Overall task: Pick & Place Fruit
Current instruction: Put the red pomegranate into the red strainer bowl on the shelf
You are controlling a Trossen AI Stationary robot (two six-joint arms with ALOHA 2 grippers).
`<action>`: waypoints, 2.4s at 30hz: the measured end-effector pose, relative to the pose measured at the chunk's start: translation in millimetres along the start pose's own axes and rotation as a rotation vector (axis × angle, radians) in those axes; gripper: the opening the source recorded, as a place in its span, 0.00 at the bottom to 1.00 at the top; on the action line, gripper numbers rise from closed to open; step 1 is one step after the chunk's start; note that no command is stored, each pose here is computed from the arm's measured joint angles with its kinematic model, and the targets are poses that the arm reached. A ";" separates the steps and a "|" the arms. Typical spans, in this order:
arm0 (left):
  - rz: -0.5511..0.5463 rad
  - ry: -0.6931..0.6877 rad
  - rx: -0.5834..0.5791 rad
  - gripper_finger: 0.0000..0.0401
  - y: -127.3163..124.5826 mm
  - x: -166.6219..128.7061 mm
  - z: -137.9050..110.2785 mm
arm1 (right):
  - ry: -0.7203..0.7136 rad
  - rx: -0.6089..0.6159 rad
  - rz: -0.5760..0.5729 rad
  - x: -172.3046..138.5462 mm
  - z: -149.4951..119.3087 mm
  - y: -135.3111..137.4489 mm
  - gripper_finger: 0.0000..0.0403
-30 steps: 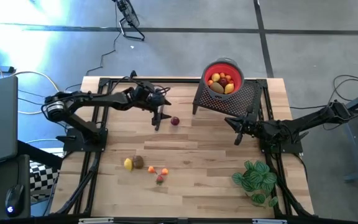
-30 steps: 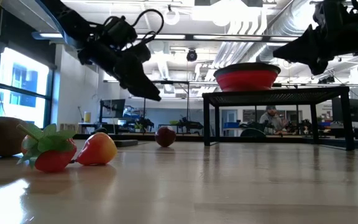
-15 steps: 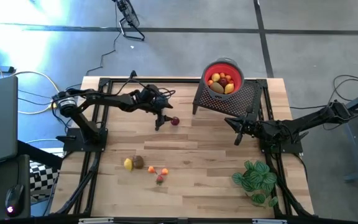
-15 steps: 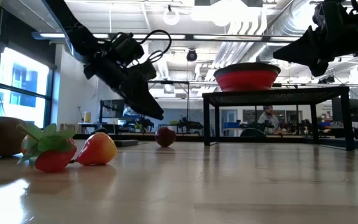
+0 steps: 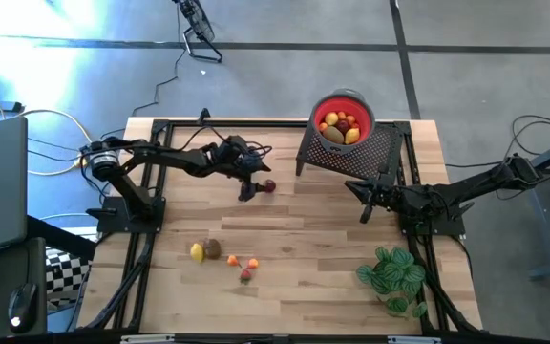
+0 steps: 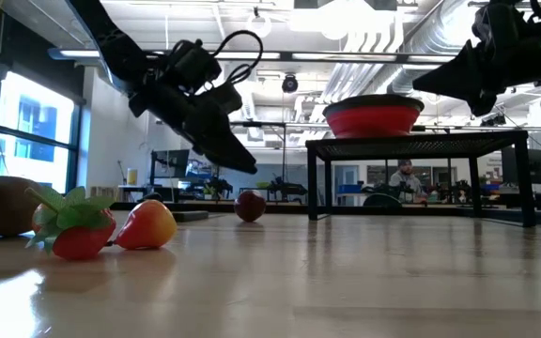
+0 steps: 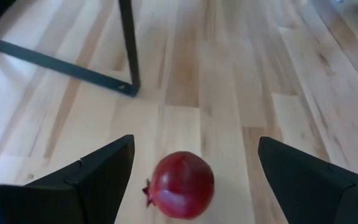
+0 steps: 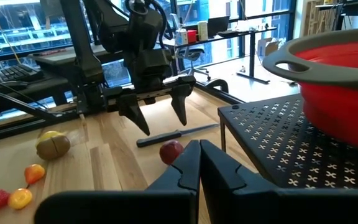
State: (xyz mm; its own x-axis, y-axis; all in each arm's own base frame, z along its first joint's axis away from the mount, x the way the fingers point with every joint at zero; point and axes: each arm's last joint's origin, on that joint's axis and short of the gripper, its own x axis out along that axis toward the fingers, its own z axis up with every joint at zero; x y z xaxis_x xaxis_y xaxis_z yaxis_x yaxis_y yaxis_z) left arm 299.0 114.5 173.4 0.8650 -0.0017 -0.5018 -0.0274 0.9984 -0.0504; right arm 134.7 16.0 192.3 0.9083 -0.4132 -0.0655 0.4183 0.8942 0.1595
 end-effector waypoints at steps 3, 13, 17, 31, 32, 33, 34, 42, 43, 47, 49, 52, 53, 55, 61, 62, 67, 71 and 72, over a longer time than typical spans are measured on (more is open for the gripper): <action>0.029 -0.001 0.000 0.84 1.2 -0.1 0.3 | 0.003 -0.003 0.000 0.0 -0.4 -0.1 0.01; 0.080 0.008 -0.001 0.84 3.1 -0.3 -0.1 | 0.004 -0.003 -0.001 0.0 -0.4 -0.1 0.01; 0.080 0.008 -0.005 0.84 3.0 -0.3 -0.1 | 0.004 -0.003 -0.001 0.0 -0.4 -0.1 0.01; 0.079 0.011 -0.032 0.84 3.0 -0.3 -0.5 | 0.004 -0.003 -0.001 0.0 -0.4 -0.1 0.01; 0.079 0.011 -0.036 0.84 3.0 -0.3 -0.6 | 0.004 -0.003 -0.001 0.0 -0.4 -0.1 0.01; 0.079 0.011 -0.046 0.84 3.0 -0.3 -0.5 | 0.004 -0.003 -0.001 0.0 -0.4 -0.1 0.01; 0.079 0.011 -0.054 0.84 3.0 -0.3 -0.6 | 0.004 -0.003 -0.001 0.0 -0.4 -0.1 0.01; 0.075 0.041 -0.071 0.84 2.5 -0.5 -3.6 | 0.004 -0.003 -0.001 0.0 -0.4 -0.1 0.01; 0.075 0.045 -0.072 0.84 2.4 -0.5 -3.9 | 0.004 -0.003 -0.001 0.0 -0.4 -0.1 0.01; 0.074 0.055 -0.075 0.84 2.2 -0.5 -5.0 | 0.006 -0.004 -0.001 0.2 -0.7 0.0 0.01; 0.074 0.054 -0.075 0.84 2.2 -0.5 -4.9 | 0.005 -0.004 -0.001 0.2 -0.7 0.0 0.01; 0.074 0.054 -0.075 0.84 2.2 -0.5 -4.9 | 0.005 -0.004 -0.001 0.2 -0.7 0.0 0.01; 0.075 0.055 -0.074 0.84 2.4 0.1 -5.4 | 0.005 -0.004 -0.001 0.2 -0.7 0.0 0.01; 0.080 0.060 -0.073 0.84 3.4 3.3 -7.9 | 0.005 -0.004 -0.001 0.2 -0.7 0.0 0.01; 0.083 0.077 -0.098 0.84 6.6 16.6 -19.3 | 0.006 0.000 -0.001 0.2 -0.8 0.0 0.01; 0.082 0.082 -0.100 0.84 6.9 18.2 -21.0 | 0.008 -0.002 0.000 0.2 -1.0 0.0 0.01; 0.080 0.094 -0.104 0.84 7.8 22.8 -25.9 | 0.009 -0.002 -0.001 0.2 -1.1 0.0 0.01; 0.079 0.097 -0.105 0.84 8.2 24.9 -28.1 | 0.009 -0.003 -0.002 0.2 -1.1 -0.1 0.01; 0.078 0.100 -0.106 0.84 8.2 25.1 -28.6 | 0.010 -0.003 -0.002 0.2 -1.2 -0.1 0.01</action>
State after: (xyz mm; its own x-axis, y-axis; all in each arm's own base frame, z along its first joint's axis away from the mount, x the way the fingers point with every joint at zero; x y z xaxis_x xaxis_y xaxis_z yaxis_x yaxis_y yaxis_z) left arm 306.1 121.0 135.7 0.8039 0.0650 -0.5912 -0.1498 0.9841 -0.0956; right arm 134.9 16.1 191.1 0.9075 -0.4133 -0.0752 0.4201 0.8940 0.1562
